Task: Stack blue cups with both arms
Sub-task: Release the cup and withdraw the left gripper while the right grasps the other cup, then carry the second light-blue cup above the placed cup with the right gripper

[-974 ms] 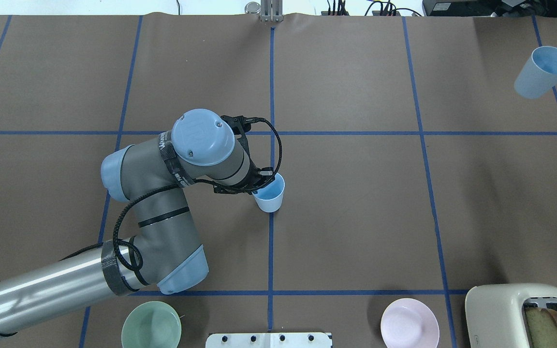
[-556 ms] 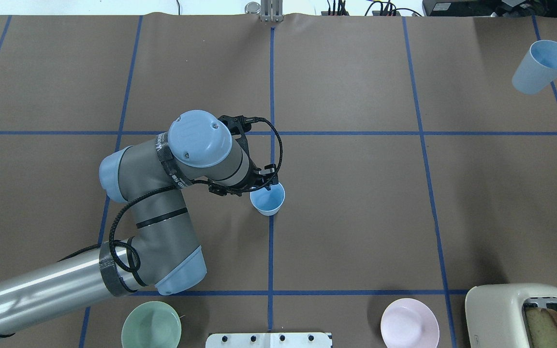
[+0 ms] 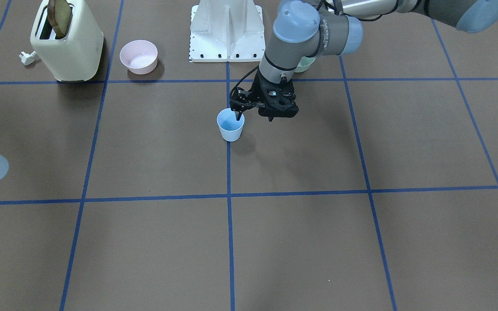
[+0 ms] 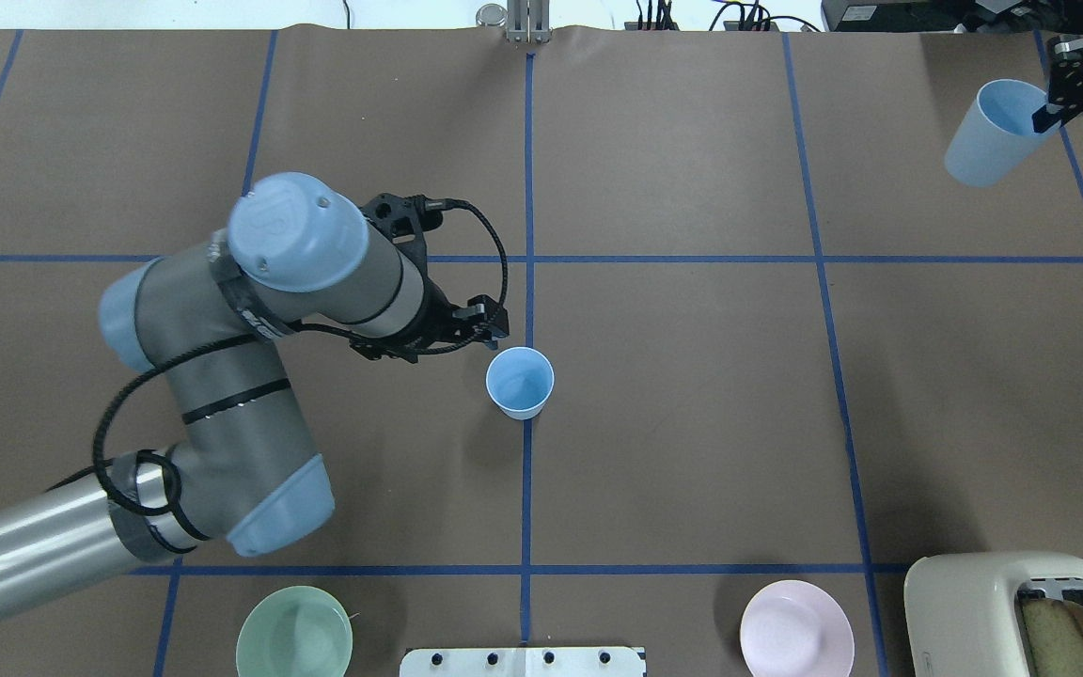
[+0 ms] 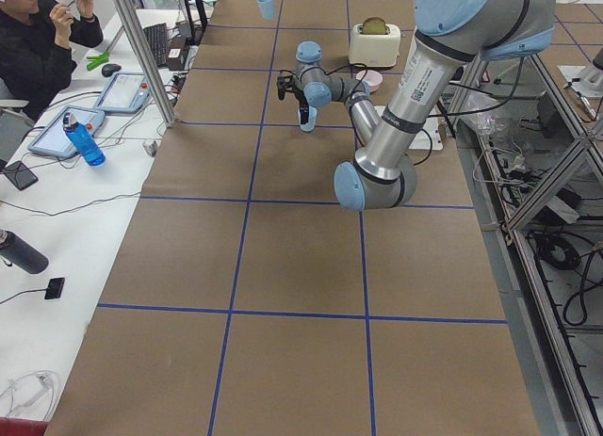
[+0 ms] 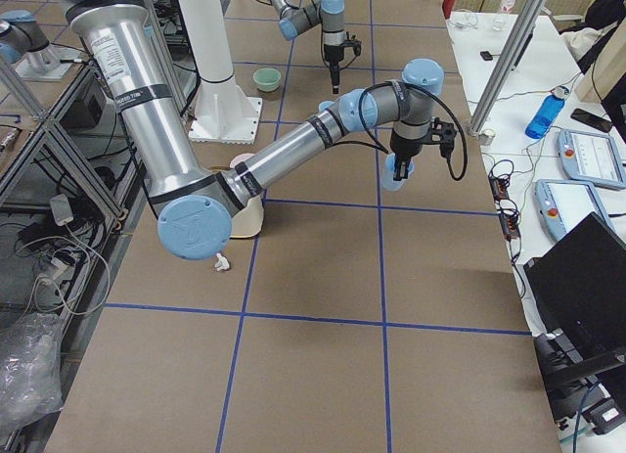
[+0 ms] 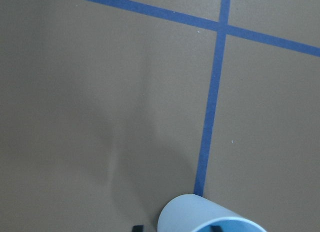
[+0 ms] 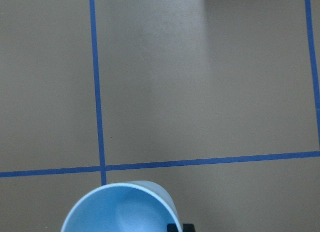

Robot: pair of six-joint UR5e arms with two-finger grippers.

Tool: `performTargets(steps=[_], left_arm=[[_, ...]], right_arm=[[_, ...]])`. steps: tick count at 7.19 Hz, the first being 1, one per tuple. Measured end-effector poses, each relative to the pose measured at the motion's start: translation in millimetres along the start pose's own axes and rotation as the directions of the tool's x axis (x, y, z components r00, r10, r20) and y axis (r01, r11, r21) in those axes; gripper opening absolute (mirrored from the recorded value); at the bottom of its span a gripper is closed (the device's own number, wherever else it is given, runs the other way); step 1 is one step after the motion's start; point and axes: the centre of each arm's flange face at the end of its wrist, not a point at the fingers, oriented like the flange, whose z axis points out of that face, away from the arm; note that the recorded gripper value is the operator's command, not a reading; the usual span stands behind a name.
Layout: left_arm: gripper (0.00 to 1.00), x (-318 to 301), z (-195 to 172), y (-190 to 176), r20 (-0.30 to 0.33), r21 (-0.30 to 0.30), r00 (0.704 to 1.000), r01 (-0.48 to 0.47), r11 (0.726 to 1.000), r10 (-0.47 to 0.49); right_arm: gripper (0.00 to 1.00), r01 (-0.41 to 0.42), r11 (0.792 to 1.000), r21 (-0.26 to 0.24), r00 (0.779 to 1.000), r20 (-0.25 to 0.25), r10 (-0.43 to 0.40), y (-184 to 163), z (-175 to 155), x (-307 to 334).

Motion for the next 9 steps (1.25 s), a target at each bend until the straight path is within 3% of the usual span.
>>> performTargets(steps=[6,9], left_arm=[[0.98,-185.3,-83.8,-101.6,0.060,0.010,0.981,-0.187,0.982,0.186],[0.98,-272.4,-110.9,-119.5,0.083,0.040,0.969,-0.238,0.970,0.234]], right_arm=[[0.00,-0.164,0.986,-0.025,0.983,0.079,0.165,68.0,5.9,-173.1],[0.00,-0.218,0.976,-0.014,0.973,0.081,0.218,119.0,27.5,-261.7]])
